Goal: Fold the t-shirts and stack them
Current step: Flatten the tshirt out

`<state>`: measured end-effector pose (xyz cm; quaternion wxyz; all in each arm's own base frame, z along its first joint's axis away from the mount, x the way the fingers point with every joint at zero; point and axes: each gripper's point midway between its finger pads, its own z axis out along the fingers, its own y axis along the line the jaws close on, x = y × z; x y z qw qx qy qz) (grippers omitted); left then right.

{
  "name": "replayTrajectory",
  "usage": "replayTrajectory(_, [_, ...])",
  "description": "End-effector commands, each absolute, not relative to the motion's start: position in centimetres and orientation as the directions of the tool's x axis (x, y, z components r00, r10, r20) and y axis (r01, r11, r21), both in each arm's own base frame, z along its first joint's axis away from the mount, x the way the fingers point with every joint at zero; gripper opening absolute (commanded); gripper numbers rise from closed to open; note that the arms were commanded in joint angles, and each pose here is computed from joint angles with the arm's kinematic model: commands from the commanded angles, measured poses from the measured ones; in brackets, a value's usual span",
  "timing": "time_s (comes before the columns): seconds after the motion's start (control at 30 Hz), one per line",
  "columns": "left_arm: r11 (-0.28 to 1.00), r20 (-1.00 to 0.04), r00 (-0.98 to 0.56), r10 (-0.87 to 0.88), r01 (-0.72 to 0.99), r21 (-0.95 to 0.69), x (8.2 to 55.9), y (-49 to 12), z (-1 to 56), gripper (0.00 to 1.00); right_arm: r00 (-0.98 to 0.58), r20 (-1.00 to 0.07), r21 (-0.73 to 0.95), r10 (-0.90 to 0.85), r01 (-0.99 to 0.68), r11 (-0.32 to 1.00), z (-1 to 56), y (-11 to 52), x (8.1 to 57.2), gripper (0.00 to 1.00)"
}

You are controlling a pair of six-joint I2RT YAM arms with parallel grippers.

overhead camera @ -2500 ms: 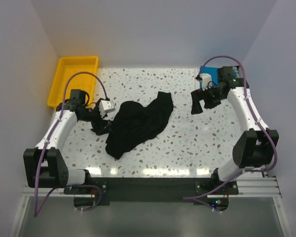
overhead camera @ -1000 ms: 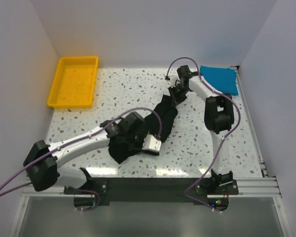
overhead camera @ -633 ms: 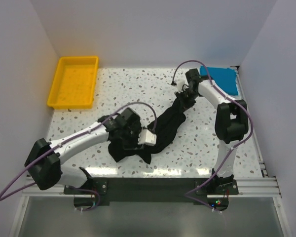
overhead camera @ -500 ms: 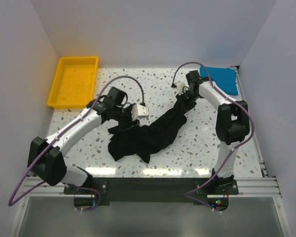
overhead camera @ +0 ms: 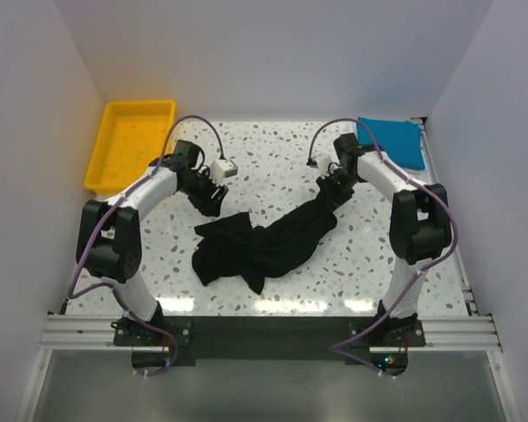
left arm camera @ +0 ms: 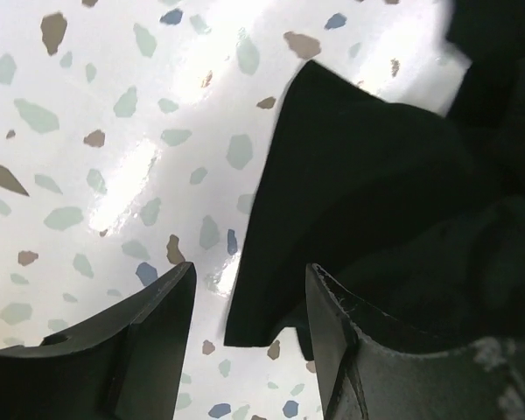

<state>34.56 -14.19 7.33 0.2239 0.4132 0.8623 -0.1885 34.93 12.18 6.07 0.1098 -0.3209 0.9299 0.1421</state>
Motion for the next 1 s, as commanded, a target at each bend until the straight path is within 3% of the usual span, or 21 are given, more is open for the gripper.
replayTrajectory(0.0, [0.666, -0.511, -0.600, 0.615, 0.742, -0.070, 34.3, -12.4, 6.9, 0.57, -0.736, -0.342, 0.148, -0.584, -0.656, 0.740, 8.0, 11.8, 34.8, 0.00])
replayTrajectory(0.33, [0.754, -0.413, -0.678, 0.609, 0.656, 0.036, 32.4, -8.9, 2.8, 0.60, -0.740, -0.332, 0.171, -0.585, -0.657, 0.734, 7.6, 12.0, 34.1, 0.00])
replayTrajectory(0.73, [0.771, -0.506, -0.656, 0.559, 0.636, 0.028, 34.0, -9.3, 5.9, 0.53, -0.745, -0.322, 0.179, -0.585, -0.654, 0.735, 7.6, 11.9, 33.8, 0.00])
replayTrajectory(0.97, [0.786, -0.470, -0.689, 0.552, 0.618, 0.018, 34.0, -8.7, 4.6, 0.45, -0.747, -0.311, 0.182, -0.587, -0.653, 0.735, 7.4, 11.8, 33.7, 0.00])
